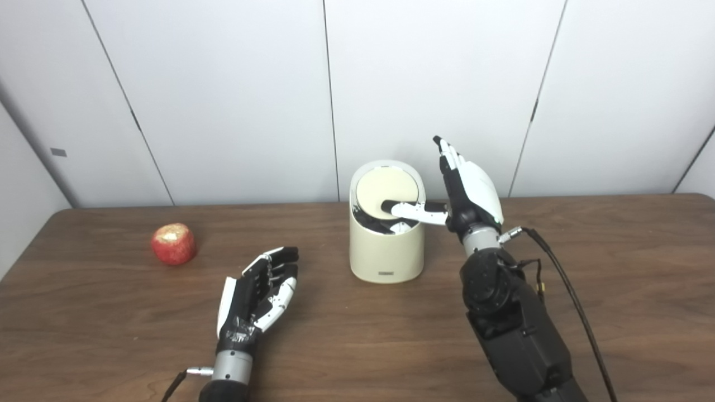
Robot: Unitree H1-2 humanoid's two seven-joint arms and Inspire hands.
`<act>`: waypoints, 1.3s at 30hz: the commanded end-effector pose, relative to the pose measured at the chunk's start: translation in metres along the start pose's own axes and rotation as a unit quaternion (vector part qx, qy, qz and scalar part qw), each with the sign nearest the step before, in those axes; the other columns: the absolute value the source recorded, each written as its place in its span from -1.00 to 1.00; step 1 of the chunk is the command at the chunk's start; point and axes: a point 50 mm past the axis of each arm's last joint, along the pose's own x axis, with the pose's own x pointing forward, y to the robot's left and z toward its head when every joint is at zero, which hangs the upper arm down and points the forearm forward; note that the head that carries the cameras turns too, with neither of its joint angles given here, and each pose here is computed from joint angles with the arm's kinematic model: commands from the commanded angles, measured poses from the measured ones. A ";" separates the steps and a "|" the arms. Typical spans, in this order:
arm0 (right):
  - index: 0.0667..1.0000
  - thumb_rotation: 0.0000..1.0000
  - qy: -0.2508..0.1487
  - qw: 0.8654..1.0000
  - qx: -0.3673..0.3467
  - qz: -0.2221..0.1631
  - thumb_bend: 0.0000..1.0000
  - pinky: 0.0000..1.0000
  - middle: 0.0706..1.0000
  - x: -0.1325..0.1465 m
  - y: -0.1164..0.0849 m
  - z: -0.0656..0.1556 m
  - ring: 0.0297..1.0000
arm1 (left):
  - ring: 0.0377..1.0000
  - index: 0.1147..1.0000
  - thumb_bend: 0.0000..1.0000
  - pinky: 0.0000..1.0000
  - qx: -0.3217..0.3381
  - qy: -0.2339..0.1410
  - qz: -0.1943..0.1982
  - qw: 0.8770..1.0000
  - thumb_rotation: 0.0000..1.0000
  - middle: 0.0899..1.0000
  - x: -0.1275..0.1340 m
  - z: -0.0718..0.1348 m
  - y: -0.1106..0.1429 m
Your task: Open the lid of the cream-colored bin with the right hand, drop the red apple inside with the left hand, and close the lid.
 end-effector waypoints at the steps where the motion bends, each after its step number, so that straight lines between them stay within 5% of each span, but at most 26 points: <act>1: 1.00 -0.10 -0.032 0.999 -0.012 -0.033 0.80 0.95 1.00 0.012 -0.014 0.025 1.00 | 0.45 0.43 -0.51 0.35 0.000 -0.018 0.002 1.000 -0.43 0.47 0.001 0.007 -0.002; 6: 1.00 -0.33 -0.034 0.998 -0.032 -0.037 0.85 0.92 1.00 0.012 -0.013 0.023 1.00 | 0.45 0.43 -0.51 0.34 0.002 -0.017 0.003 1.000 -0.42 0.46 0.001 0.007 -0.002; 28: 1.00 -0.52 -0.037 0.998 -0.043 -0.030 0.49 0.87 1.00 0.005 -0.007 0.018 0.97 | 0.43 0.41 -0.51 0.32 -0.001 -0.018 0.005 1.000 -0.44 0.44 0.000 0.011 -0.002; 39: 0.98 -0.68 -0.038 0.997 -0.060 -0.035 0.48 0.79 0.98 0.001 -0.003 0.015 0.92 | 0.45 0.43 -0.50 0.33 0.004 -0.018 0.003 1.000 -0.35 0.45 0.000 0.010 0.000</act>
